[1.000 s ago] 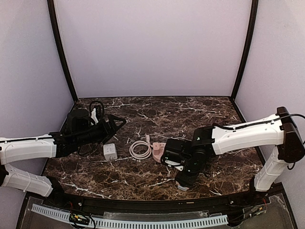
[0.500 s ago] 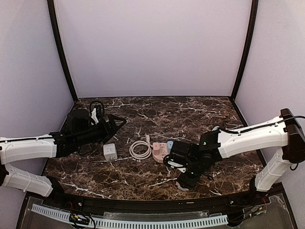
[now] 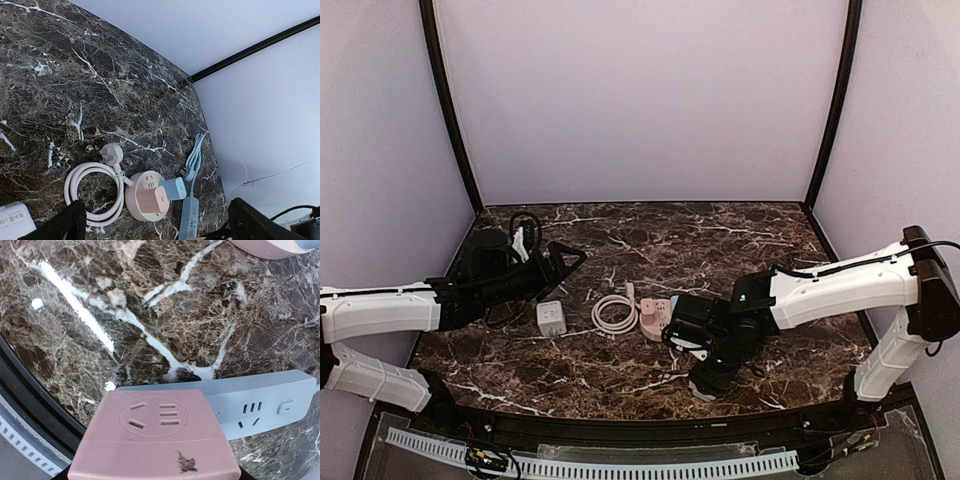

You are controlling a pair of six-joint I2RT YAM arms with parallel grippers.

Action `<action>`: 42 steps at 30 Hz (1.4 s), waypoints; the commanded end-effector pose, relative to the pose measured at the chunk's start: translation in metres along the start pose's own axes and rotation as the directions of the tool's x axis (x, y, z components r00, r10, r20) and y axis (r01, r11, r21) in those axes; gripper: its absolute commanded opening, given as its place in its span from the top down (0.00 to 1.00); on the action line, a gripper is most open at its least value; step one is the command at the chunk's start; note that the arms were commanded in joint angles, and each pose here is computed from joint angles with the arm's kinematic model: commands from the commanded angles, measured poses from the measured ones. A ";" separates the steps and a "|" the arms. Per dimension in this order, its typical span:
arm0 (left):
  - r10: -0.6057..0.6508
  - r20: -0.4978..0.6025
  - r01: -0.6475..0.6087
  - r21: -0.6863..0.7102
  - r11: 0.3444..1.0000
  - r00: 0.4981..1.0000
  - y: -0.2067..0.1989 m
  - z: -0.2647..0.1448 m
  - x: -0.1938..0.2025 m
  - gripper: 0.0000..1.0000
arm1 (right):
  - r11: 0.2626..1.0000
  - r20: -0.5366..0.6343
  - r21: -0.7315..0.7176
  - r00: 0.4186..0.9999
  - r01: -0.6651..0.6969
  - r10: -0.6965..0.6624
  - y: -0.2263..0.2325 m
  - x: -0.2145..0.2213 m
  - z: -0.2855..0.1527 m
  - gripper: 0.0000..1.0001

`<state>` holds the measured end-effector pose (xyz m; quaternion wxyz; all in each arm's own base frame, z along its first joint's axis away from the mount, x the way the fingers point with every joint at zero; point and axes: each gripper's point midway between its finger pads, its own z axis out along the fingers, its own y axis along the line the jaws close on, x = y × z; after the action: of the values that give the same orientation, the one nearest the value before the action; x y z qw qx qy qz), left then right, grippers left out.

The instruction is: Insert the plug

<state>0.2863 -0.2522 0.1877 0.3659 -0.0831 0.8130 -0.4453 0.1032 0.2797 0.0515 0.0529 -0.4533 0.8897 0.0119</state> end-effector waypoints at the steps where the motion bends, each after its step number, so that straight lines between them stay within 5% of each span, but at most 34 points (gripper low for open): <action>1: 0.074 -0.015 -0.073 0.015 0.997 0.997 0.002 0.002 0.007 0.01 | 0.985 0.033 -0.127 0.992 -0.113 0.118 0.038 -0.039 0.019 1.00; 11: 0.141 0.020 -0.141 0.023 0.990 0.990 -0.003 -0.008 0.000 0.01 | 0.981 0.147 -0.161 0.980 -0.110 0.134 0.057 -0.108 -0.003 1.00; 21: 0.236 0.112 -0.223 -0.118 0.968 0.965 0.015 -0.036 -0.019 0.01 | 0.978 0.265 -0.170 0.950 -0.124 0.167 0.071 -0.177 -0.001 1.00; 33: 0.300 0.133 -0.272 -0.194 0.943 0.945 0.025 -0.047 -0.026 0.01 | 0.962 0.230 -0.018 0.935 -0.272 0.269 0.039 -0.174 0.057 1.00; 38: 0.326 0.126 -0.301 -0.181 0.936 0.937 0.024 -0.046 -0.023 0.01 | 0.958 0.251 -0.030 0.926 -0.284 0.282 0.037 -0.171 0.050 0.81; 42: 0.359 0.122 -0.332 -0.197 0.923 0.925 0.028 -0.046 -0.023 0.01 | 0.958 0.310 -0.056 0.907 -0.281 0.284 0.037 -0.180 0.025 0.52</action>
<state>0.2799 -0.1983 0.2015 0.4866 -0.0231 0.8145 -0.3152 0.1417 0.3906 0.0578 0.0858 -0.3652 0.9268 0.0164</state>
